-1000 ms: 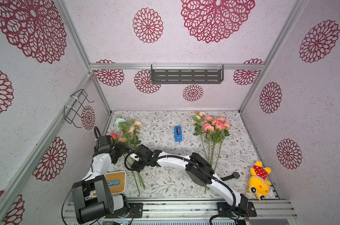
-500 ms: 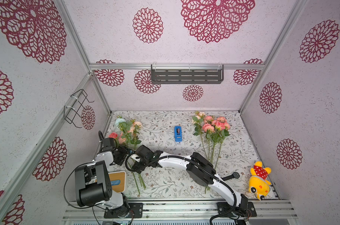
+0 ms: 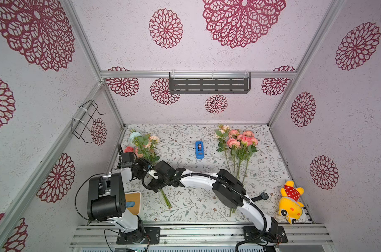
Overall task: Wrap bouquets with tape
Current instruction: Gather the flowers at the center of the board.
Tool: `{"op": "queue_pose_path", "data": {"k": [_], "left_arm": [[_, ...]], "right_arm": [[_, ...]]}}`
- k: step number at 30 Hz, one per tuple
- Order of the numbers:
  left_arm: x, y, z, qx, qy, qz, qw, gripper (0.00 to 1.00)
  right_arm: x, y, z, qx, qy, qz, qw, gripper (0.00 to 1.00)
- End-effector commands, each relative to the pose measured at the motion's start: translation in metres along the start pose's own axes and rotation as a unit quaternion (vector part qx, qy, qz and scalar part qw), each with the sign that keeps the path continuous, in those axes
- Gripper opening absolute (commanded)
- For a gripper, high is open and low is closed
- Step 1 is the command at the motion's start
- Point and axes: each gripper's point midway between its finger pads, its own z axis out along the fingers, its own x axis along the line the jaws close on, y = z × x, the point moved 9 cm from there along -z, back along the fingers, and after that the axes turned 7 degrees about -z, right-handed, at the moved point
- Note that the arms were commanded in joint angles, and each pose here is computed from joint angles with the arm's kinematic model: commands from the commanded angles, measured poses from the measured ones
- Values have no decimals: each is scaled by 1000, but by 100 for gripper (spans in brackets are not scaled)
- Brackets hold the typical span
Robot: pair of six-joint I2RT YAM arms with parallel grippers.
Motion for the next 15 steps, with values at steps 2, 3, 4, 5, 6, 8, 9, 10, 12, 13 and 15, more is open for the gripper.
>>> {"op": "queue_pose_path", "data": {"k": [2,3,4,5,6,8,9,10,12,13,15], "left_arm": [[18,-10,9,19,37,-27,999,73],[19,-10,10,18,38,-27,999,72],[19,-10,10,18,37,-27,999,72],[19,-10,10,17,36,-28,999,72],[19,-10,10,16,35,-30,999,72],[18,-10,9,14,33,-31,999,72],[17,-10,8,14,31,-30,999,72],[16,-9,7,12,30,-29,999,72],[13,-7,4,8,25,-28,999,72],[10,-6,1,6,22,-25,999,72],[6,-3,-4,1,20,-18,1000,72]], "right_arm": [[-18,10,-11,1,-37,18,999,96],[-20,6,-8,14,-44,16,999,94],[-21,2,-7,24,-53,14,998,91],[-23,-1,-5,33,-60,13,998,89],[-25,-4,-5,41,-63,14,997,86],[-29,-12,-4,55,-64,16,996,78],[-30,-16,-3,63,-62,14,996,73],[-30,-18,-2,69,-57,13,996,68],[-29,-23,-1,80,-48,10,996,60],[-30,-26,-1,86,-53,6,995,59],[-32,-34,0,105,-56,-1,993,56]]}}
